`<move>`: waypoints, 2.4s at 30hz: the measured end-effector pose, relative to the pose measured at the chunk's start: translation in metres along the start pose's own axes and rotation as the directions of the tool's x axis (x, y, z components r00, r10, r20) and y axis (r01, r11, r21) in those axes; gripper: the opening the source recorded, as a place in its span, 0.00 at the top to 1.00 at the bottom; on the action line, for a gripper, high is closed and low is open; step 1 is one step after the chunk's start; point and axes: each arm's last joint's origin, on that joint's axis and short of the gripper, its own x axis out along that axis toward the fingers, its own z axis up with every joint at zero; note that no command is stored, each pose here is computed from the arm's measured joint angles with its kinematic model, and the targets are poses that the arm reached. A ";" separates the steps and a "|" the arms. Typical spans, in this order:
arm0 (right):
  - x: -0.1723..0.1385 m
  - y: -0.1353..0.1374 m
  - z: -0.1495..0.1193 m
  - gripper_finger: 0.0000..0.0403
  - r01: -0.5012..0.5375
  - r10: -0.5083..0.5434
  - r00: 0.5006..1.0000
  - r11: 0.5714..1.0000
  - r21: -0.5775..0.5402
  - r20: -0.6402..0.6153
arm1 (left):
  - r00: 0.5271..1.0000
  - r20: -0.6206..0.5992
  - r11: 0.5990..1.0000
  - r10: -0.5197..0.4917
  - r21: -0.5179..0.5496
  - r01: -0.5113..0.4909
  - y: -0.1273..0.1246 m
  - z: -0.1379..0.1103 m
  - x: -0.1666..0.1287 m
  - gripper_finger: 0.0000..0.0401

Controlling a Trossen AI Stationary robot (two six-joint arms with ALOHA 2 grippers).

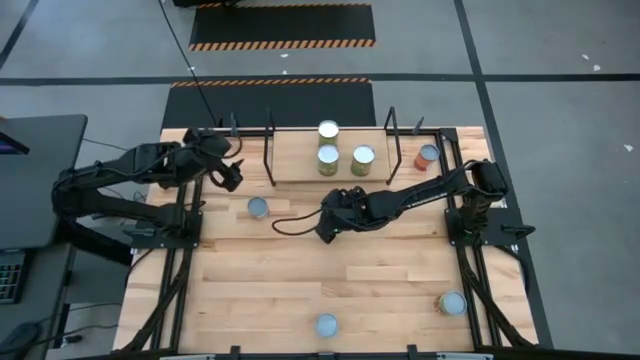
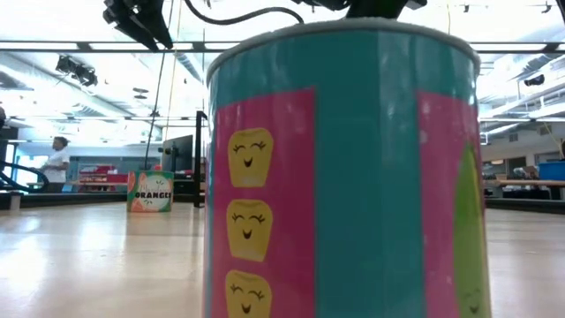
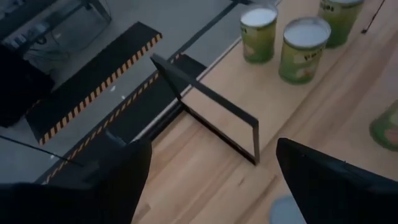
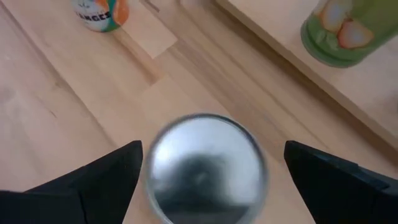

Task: Pick and place cans onto a shelf
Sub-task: Put the large canned oranges on the shelf aligned with the other large canned oranges

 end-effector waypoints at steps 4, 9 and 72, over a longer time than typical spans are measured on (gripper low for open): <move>-0.002 0.001 0.002 0.01 -0.018 0.018 1.000 0.999 0.028 -0.008 | 0.999 0.026 1.000 0.021 0.009 -0.021 0.004 0.005 0.003 0.12; 0.000 0.001 -0.002 0.01 -0.028 0.029 0.998 0.999 0.018 -0.051 | 0.998 0.030 0.999 0.052 0.006 -0.052 0.010 0.008 0.007 0.12; 0.013 -0.297 0.163 0.21 -0.300 0.244 0.953 0.690 -0.658 -0.179 | 0.942 0.277 0.966 -0.190 -0.117 0.229 0.004 0.037 0.004 0.24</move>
